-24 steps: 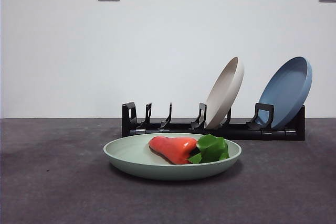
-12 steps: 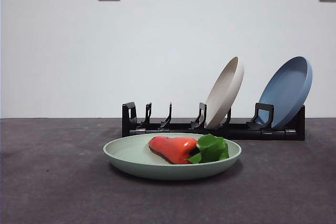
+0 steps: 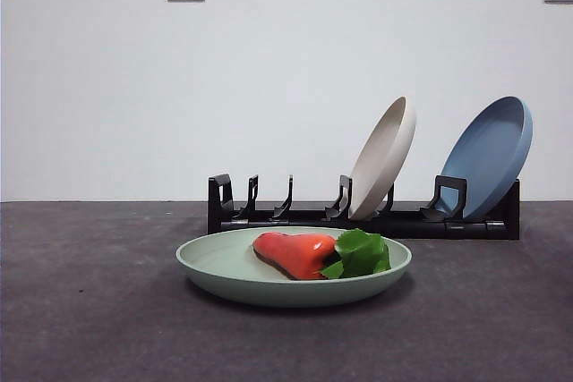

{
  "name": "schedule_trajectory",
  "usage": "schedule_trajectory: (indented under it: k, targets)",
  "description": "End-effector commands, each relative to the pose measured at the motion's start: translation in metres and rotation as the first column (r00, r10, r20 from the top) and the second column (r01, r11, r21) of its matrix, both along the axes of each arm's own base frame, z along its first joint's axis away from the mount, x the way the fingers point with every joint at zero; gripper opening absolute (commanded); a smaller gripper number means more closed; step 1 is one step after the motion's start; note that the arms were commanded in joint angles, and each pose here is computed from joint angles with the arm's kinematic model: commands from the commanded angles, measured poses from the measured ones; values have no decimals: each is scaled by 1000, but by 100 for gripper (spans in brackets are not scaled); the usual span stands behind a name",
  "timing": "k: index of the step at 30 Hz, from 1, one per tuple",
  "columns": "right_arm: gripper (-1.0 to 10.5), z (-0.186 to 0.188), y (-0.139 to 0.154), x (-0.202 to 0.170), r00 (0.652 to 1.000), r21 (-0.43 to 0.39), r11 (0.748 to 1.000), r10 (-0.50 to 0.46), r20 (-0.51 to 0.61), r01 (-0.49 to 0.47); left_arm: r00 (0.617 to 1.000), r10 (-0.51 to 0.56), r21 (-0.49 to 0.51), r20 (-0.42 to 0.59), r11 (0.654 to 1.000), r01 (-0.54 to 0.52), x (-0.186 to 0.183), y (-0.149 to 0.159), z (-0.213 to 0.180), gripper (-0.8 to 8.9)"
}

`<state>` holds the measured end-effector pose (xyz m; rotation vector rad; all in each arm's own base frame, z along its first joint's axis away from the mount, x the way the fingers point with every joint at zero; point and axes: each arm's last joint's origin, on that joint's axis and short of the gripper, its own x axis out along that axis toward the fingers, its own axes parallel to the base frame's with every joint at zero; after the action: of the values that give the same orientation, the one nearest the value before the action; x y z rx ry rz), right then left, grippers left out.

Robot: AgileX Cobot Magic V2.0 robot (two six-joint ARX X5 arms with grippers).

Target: Take the green plate from the plate rack,put the plate on the table,take the carrot from the table,put the carrot in the plate

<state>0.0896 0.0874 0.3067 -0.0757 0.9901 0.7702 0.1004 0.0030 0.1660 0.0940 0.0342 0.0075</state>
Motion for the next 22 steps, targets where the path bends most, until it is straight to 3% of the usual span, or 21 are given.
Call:
schedule_trajectory:
  k: [1, 8, 22]
  targets:
    - [1, 0, 0, 0, 1000, 2, 1000, 0, 5, 0, 999, 6, -22, -42, 1000, -7, -1, 0, -8, -4]
    - [1, 0, 0, 0, 1000, 2, 1000, 0, 5, 0, 986, 0, -32, -168, 999, -5, -4, 0, -21, -4]
    - [1, 0, 0, 0, 1000, 2, 1000, 0, 5, 0, 988, 2, -54, -157, 999, -10, -4, 0, -20, -3]
